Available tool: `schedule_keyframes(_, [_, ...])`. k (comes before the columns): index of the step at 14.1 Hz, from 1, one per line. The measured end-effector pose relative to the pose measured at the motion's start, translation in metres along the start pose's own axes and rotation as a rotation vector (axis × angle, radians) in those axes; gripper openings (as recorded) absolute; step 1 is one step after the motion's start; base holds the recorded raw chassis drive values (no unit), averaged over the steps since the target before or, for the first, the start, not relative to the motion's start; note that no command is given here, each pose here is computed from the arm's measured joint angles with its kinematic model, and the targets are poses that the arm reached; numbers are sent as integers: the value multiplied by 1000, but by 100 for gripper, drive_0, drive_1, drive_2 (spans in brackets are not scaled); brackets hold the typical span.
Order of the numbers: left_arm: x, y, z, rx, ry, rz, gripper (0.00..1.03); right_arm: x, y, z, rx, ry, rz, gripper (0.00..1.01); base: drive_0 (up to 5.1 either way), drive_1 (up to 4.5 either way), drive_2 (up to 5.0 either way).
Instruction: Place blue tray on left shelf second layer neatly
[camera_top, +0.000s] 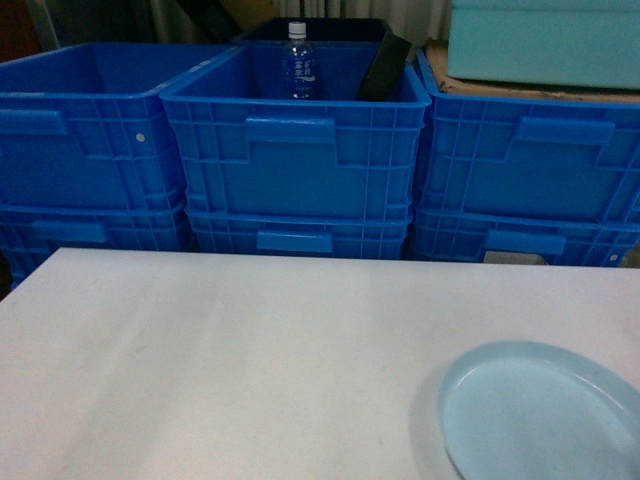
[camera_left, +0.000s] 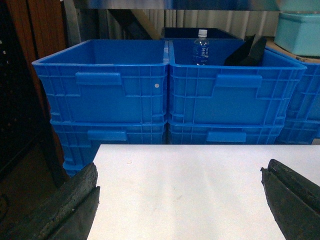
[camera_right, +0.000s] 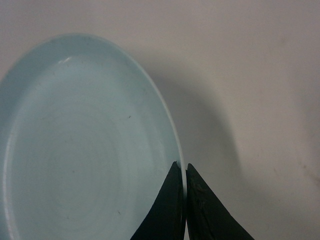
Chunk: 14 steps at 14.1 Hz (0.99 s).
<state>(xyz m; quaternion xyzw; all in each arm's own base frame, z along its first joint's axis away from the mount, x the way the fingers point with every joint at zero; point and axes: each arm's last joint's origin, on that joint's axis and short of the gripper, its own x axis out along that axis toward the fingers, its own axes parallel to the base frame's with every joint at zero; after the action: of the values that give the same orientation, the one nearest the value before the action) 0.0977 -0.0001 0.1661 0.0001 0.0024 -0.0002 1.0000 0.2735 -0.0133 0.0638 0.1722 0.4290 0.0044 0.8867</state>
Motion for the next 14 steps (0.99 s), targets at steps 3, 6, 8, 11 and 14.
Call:
schedule_keyframes(3, [0,0,0,0,0,0,98,-67,35,55,-149,-225,106,2,0,0,0])
schedule_keyframes(6, [0,0,0,0,0,0,98,-146,55,66,-298,-420,175,2,0,0,0])
schedule_keyframes(8, [0,0,0,0,0,0,98,-183,58,57,-418,-643,143,2,0,0,0])
schedule_keyframes(11, [0,0,0,0,0,0,98,-209,49,34,-536,-982,-72,2,0,0,0])
schedule_keyframes(14, [0,0,0,0,0,0,98,-201,46,27,-551,-984,-81,2,0,0,0])
